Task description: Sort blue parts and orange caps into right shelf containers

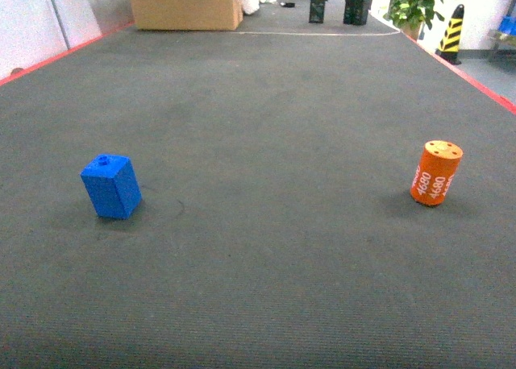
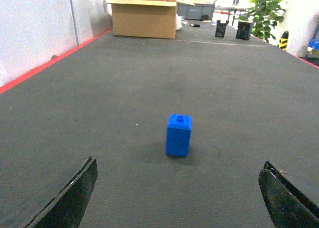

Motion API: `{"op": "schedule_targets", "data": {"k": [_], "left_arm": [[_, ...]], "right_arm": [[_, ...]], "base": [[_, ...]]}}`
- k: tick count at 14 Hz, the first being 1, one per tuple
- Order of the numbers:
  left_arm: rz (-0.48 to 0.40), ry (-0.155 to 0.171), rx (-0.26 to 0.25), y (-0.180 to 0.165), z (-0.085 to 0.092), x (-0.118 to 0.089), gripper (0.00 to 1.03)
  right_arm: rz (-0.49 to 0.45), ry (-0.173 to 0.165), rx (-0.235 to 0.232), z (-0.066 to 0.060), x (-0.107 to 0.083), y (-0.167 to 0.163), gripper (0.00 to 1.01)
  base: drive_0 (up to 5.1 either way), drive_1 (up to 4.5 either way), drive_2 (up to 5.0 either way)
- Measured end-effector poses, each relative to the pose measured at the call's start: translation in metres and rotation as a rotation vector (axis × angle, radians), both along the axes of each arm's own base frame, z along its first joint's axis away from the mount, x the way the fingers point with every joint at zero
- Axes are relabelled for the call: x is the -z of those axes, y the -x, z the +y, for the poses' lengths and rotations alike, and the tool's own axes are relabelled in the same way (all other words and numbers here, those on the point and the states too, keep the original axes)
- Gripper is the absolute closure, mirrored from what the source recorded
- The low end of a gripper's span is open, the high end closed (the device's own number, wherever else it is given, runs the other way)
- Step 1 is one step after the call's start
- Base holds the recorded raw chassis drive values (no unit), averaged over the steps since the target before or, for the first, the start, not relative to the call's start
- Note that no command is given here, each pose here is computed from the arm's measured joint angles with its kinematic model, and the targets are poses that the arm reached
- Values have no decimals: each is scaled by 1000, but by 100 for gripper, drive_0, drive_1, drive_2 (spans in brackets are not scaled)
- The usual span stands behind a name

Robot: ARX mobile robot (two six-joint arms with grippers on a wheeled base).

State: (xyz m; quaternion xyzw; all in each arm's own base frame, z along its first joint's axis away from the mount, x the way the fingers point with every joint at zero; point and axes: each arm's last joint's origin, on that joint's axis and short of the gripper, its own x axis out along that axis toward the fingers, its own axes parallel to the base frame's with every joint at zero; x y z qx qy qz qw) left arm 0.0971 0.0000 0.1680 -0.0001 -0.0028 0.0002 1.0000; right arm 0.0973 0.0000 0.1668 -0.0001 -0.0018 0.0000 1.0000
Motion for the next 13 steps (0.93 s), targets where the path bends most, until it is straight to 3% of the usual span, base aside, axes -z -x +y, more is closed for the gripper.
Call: {"op": "schedule_targets", "data": {"k": [13], "left_arm": [[0, 0, 0, 0, 0, 0, 5]], "right_arm": [[0, 0, 0, 0, 0, 0, 3]], "base": [[0, 0, 0]]}}
